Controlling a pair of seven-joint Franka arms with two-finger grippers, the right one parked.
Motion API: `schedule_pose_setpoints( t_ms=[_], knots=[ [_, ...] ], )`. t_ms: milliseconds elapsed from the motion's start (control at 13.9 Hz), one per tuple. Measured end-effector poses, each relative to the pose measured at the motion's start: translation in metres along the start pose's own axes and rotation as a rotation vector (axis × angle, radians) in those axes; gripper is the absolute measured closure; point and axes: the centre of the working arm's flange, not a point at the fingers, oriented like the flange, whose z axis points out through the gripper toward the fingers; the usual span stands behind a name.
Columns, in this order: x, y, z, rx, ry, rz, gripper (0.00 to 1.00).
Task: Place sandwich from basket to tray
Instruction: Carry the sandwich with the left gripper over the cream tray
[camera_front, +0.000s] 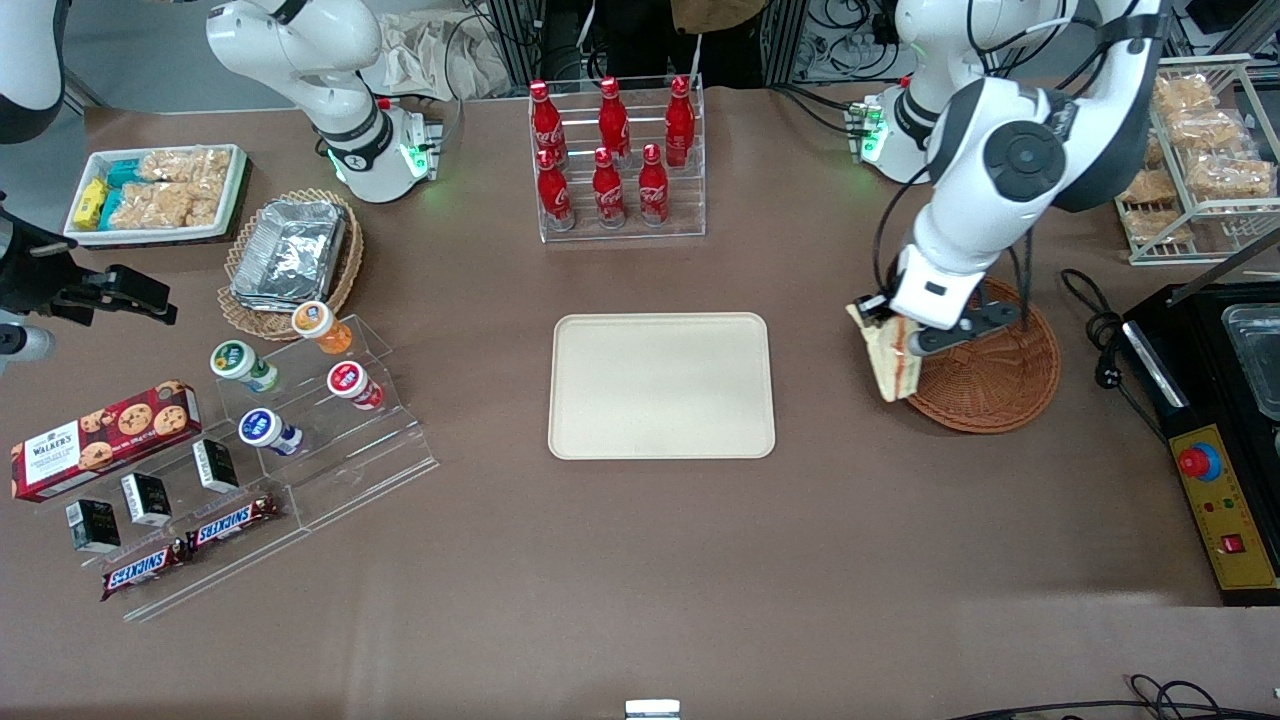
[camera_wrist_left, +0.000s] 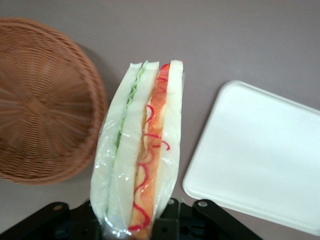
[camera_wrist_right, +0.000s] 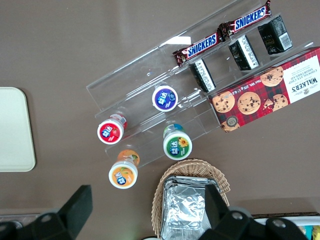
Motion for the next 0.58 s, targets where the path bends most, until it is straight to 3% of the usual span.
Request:
schedule_pose_setpoints(
  t_ms=[359, 431, 575],
  knots=[
    [-0.032, 0.071, 0.051, -0.071, -0.021, 0.091, 0.71],
    [-0.038, 0.081, 0.065, -0.069, -0.027, 0.110, 0.71],
    [-0.047, 0.096, 0.094, -0.031, -0.022, 0.149, 0.71]
  ],
)
